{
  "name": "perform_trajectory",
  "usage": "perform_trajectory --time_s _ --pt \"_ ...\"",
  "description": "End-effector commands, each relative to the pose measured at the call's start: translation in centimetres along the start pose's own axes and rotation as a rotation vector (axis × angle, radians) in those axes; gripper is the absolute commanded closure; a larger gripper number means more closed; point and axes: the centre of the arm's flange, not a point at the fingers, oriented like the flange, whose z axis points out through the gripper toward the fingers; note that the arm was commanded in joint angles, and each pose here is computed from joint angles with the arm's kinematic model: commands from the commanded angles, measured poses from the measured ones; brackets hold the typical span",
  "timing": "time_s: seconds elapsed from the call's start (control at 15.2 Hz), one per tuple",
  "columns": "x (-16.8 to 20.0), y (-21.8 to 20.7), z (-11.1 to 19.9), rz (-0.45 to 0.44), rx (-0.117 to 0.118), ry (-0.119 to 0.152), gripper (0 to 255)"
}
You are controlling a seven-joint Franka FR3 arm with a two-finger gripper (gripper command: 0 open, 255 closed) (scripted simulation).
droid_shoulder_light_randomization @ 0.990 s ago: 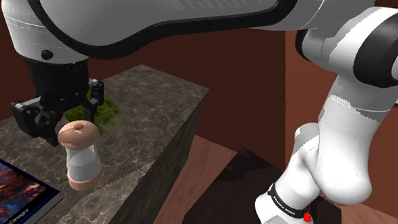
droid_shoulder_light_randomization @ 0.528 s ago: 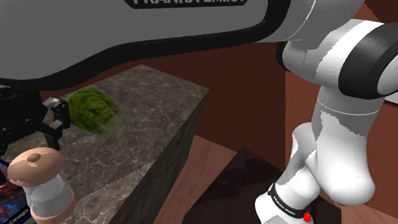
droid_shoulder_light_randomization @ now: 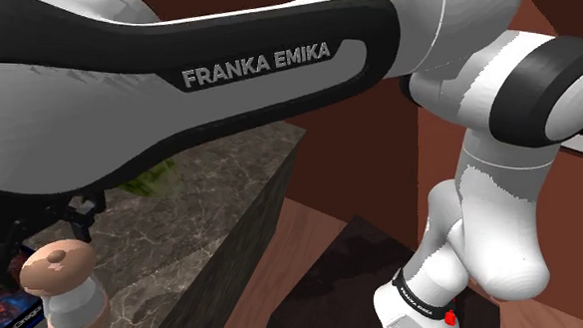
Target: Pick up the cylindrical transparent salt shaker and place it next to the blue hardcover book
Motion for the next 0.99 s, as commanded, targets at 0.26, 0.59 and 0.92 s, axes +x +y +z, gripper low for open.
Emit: perform_trajectory --time_s 0.26,0.59,0.92 --pt "-0.2 0.1 3.2 0.0 0.001 0.001 255" --pt "-0.3 0.1 5.0 0.0 0.001 0.001 255" --pt "-0.3 0.1 5.0 0.0 0.001 0.001 255"
